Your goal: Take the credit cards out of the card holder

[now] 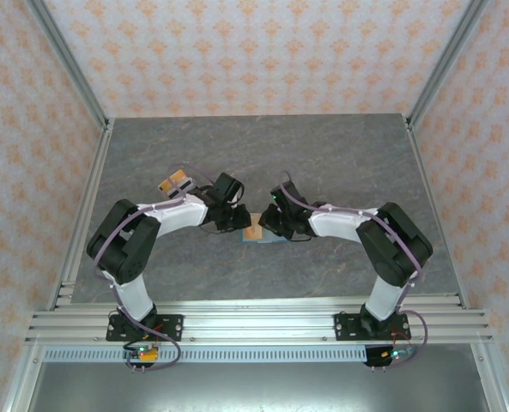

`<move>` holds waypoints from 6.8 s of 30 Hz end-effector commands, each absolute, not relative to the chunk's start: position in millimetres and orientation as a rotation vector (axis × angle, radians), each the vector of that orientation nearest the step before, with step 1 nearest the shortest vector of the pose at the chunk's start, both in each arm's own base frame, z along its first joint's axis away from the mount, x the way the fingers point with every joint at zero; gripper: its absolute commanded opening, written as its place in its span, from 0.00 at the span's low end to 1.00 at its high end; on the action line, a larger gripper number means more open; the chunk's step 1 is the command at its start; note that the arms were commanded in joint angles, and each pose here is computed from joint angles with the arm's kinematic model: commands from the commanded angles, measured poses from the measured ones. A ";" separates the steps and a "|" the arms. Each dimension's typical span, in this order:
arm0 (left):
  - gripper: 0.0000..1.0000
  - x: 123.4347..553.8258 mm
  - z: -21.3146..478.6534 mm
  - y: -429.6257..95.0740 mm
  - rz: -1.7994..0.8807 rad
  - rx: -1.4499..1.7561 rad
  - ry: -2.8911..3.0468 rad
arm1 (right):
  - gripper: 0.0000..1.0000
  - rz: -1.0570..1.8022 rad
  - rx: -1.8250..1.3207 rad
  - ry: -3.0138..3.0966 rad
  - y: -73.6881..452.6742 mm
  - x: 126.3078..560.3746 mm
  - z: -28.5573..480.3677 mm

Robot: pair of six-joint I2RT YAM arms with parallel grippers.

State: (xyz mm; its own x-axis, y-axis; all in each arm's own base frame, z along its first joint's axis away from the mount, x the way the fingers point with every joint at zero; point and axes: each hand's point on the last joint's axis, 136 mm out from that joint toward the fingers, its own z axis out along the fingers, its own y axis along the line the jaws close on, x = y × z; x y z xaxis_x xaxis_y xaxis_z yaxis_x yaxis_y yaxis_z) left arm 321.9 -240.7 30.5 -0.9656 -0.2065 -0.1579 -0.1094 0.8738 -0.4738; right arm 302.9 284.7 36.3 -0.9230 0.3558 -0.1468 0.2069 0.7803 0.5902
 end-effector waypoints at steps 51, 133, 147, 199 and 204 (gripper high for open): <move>0.11 300.3 0.1 -238.0 -0.659 -0.312 2.975 | 0.16 1.013 0.243 2.722 302.8 286.9 30.3; 0.07 308.6 23.0 -226.1 -0.610 -0.236 2.984 | 0.00 0.928 0.383 2.653 257.3 285.6 28.4; 0.07 316.6 46.5 -246.6 -0.753 -0.168 2.936 | 0.02 0.939 0.390 2.669 260.4 285.8 24.5; 0.00 299.7 1.2 -224.8 -0.550 -0.202 3.071 | 0.03 1.016 0.388 2.598 263.0 289.4 36.9; 0.09 304.1 8.3 -228.7 -0.590 -0.221 3.042 | 0.00 0.938 0.382 2.591 245.6 284.3 43.1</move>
